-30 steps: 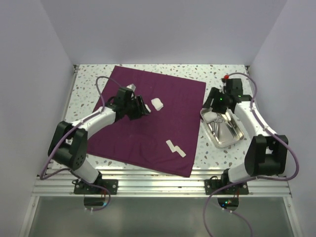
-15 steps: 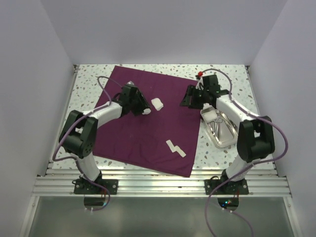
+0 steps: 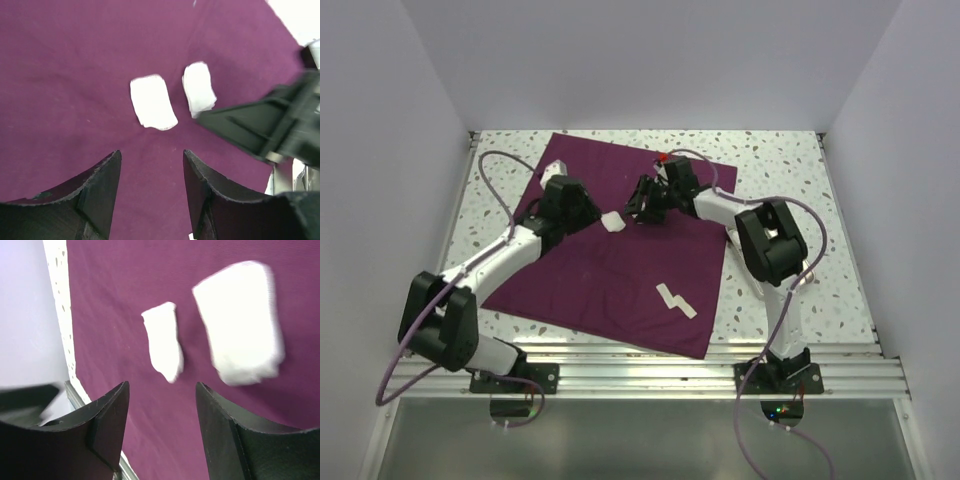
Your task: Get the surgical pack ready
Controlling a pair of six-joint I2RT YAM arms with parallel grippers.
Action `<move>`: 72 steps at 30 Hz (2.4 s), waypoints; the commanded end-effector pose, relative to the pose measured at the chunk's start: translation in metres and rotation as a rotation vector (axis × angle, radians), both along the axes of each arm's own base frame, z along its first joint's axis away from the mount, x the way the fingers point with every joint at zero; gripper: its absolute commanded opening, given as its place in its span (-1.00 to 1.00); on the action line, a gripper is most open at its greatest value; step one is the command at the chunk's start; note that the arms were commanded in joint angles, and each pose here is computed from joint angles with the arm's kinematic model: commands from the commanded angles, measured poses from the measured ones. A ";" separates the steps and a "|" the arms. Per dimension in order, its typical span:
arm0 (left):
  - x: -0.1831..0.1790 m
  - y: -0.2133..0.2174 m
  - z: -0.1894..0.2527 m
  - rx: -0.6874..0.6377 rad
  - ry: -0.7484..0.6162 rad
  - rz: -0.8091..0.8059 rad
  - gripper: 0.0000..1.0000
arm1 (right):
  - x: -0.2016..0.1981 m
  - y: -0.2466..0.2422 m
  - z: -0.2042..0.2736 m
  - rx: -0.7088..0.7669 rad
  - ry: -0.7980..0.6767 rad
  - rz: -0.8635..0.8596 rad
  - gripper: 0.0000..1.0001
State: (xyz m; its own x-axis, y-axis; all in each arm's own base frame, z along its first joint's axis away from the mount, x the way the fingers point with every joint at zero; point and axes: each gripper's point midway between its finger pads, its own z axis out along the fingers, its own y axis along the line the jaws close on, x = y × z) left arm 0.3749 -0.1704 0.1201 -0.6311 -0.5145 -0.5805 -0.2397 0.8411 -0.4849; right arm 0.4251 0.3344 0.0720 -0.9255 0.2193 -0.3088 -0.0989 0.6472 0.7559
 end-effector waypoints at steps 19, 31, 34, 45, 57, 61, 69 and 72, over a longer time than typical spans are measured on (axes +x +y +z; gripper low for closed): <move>-0.022 0.029 0.042 0.115 -0.131 -0.026 0.16 | -0.001 0.026 0.000 -0.128 -0.078 -0.043 0.04; -0.024 0.032 0.042 0.112 -0.135 -0.031 0.15 | -0.002 0.036 -0.021 -0.107 -0.026 -0.032 0.04; -0.025 0.035 0.041 0.110 -0.135 -0.028 0.15 | -0.003 0.035 -0.026 -0.119 -0.019 -0.032 0.03; -0.023 0.040 0.039 0.089 -0.135 -0.027 0.15 | -0.004 0.052 -0.034 -0.108 -0.010 -0.006 -0.08; -0.025 0.049 0.035 0.086 -0.128 -0.021 0.16 | 0.003 0.053 -0.039 -0.123 -0.013 -0.013 -0.51; -0.026 0.050 0.033 0.085 -0.125 -0.022 0.16 | 0.009 0.058 -0.026 -0.108 -0.052 0.012 -0.82; -0.027 0.049 0.031 0.086 -0.122 -0.026 0.16 | 0.015 0.068 0.026 -0.042 -0.125 0.055 -1.00; -0.028 0.049 0.030 0.083 -0.119 -0.030 0.16 | 0.017 0.058 0.034 -0.036 -0.131 0.038 -1.00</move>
State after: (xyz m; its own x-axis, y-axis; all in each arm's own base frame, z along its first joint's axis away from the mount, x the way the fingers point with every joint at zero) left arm 0.3447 -0.1237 0.1426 -0.5936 -0.4526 -0.6654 -0.1894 0.8822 -0.4310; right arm 0.4373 0.3982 0.0580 -0.9101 0.1616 -0.3816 -0.1688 0.6964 0.6975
